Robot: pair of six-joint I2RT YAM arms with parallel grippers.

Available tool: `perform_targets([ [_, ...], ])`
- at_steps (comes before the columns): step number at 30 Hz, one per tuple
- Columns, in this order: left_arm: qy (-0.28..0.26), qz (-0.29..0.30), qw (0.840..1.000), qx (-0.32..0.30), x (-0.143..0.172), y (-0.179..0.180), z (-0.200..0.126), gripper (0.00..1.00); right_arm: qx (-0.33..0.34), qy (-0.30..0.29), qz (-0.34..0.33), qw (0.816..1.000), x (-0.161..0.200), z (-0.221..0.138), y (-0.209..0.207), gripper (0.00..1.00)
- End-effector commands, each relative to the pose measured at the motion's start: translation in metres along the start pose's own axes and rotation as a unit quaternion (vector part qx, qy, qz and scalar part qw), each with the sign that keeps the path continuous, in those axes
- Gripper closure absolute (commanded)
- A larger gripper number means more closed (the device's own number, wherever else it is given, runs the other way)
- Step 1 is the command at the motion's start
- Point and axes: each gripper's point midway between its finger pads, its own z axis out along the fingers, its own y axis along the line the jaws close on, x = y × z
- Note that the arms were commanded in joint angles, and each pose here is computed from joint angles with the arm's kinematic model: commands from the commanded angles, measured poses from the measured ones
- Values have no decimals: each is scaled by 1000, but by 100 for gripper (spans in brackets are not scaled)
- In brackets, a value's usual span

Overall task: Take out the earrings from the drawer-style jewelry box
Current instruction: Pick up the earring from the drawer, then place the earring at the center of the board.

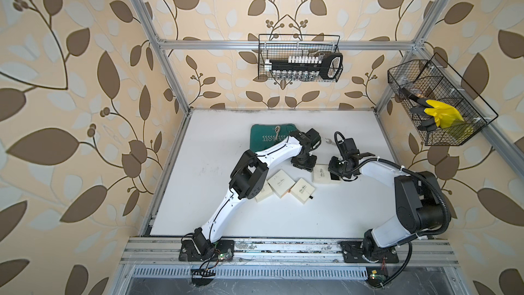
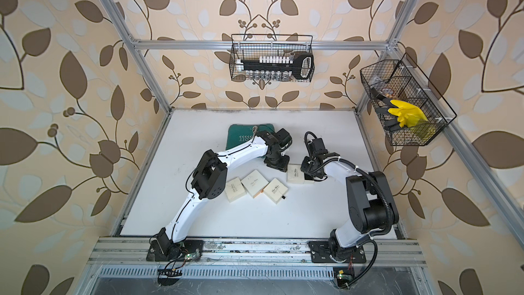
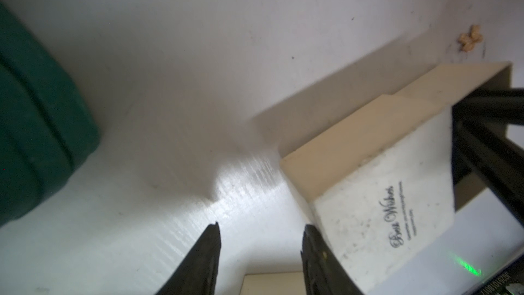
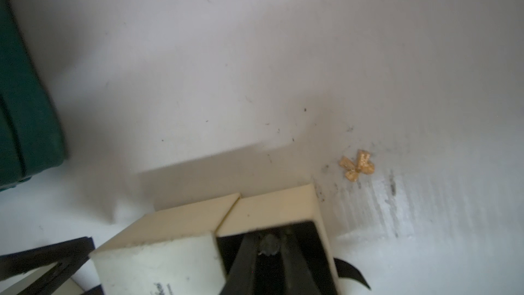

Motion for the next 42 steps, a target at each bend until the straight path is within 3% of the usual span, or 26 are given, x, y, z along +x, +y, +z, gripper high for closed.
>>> perform_targets([
  [1, -18, 21, 1000, 10, -2, -14, -24, 51, 1, 2, 0, 1000, 6, -11, -4, 94],
  [16, -18, 23, 999, 15, -2, -16, -26, 51, 24, -61, -8, 998, -17, -58, -19, 94],
  [24, -17, 27, 997, 64, -1, -34, -31, 49, 76, -43, 34, 996, -20, -39, -64, 93],
  [33, -22, 33, 996, 79, -2, -40, -37, 47, 56, -7, 51, 997, -22, -4, -63, 92],
  [42, -23, 34, 996, 77, -2, -39, -37, 45, 44, -2, 55, 998, -23, -4, -58, 76],
])
